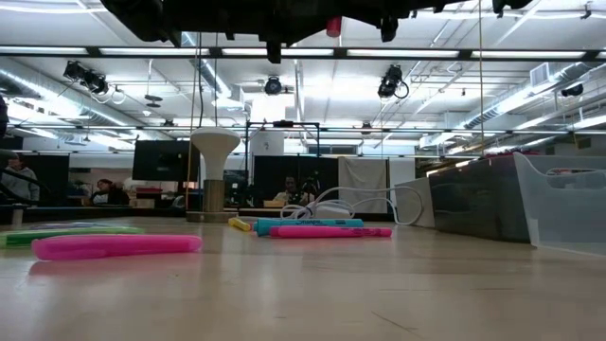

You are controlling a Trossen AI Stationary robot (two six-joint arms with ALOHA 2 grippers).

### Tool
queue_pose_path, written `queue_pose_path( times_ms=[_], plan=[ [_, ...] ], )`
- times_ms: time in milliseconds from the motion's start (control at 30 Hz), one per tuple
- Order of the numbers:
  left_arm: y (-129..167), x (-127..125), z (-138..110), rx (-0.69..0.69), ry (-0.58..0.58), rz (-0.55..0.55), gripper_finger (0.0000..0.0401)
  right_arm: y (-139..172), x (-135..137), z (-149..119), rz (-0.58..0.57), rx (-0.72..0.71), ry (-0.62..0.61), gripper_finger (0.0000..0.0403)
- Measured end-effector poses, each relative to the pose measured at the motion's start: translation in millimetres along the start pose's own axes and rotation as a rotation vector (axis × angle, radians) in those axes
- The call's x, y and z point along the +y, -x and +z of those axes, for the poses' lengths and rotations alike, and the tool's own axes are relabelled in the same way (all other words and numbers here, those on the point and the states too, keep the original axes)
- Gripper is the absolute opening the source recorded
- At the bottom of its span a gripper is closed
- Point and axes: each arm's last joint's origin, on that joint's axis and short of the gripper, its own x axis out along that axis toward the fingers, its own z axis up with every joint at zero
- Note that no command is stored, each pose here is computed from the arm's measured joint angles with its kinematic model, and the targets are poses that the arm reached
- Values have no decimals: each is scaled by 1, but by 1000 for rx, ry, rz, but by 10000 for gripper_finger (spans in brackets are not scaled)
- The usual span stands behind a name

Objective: Pick & Place Markers
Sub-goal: Put the pink highlighter into the gray bin

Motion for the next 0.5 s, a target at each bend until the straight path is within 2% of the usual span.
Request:
queue_pose_path(
  times_ms=[100,333,500],
  plan=[
    [0,0,0,0,20,1,93,1,0,1,0,-3,0,69],
    [0,0,-1,7,80,2,209,10,-3,9,-4,-17,-12,64],
    [0,0,-1,8,76,0,245,19,-5,13,-3,4,-28,64]
  ],
)
